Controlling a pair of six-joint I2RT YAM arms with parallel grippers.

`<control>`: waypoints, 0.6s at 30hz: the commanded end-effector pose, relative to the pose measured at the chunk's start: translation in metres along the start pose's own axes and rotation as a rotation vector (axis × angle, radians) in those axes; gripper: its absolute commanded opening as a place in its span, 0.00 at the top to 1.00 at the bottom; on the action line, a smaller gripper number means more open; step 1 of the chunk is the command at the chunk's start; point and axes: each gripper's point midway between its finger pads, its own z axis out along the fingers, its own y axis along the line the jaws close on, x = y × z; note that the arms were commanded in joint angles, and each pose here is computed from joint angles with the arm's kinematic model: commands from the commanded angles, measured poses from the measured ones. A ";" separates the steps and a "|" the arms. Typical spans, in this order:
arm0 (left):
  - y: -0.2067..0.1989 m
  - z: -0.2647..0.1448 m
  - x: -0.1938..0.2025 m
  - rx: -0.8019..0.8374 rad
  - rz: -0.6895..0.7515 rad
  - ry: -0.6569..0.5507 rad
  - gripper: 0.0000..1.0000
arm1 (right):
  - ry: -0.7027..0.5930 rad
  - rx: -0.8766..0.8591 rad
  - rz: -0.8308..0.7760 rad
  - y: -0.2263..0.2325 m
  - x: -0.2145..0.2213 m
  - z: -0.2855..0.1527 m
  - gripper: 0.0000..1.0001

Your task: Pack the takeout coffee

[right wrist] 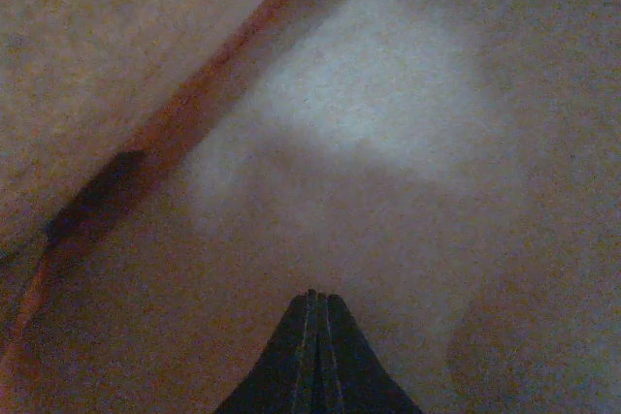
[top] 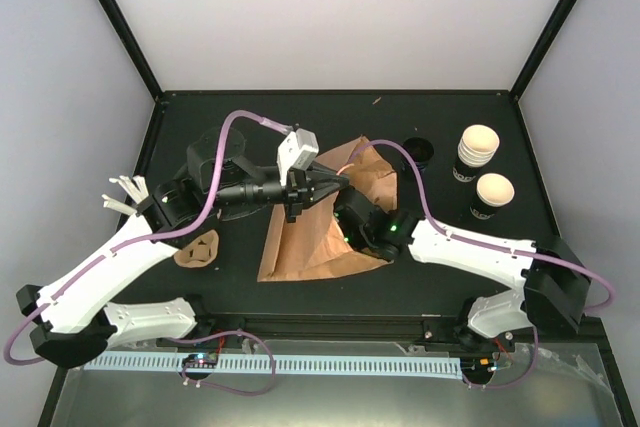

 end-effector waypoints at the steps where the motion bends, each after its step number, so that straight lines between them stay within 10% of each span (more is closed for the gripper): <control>1: -0.025 -0.018 -0.032 0.091 0.060 -0.127 0.98 | -0.012 0.031 0.069 -0.002 -0.007 0.007 0.99; 18: -0.028 -0.027 -0.027 0.088 0.069 -0.131 0.98 | -0.015 0.056 0.495 -0.025 -0.018 -0.003 0.99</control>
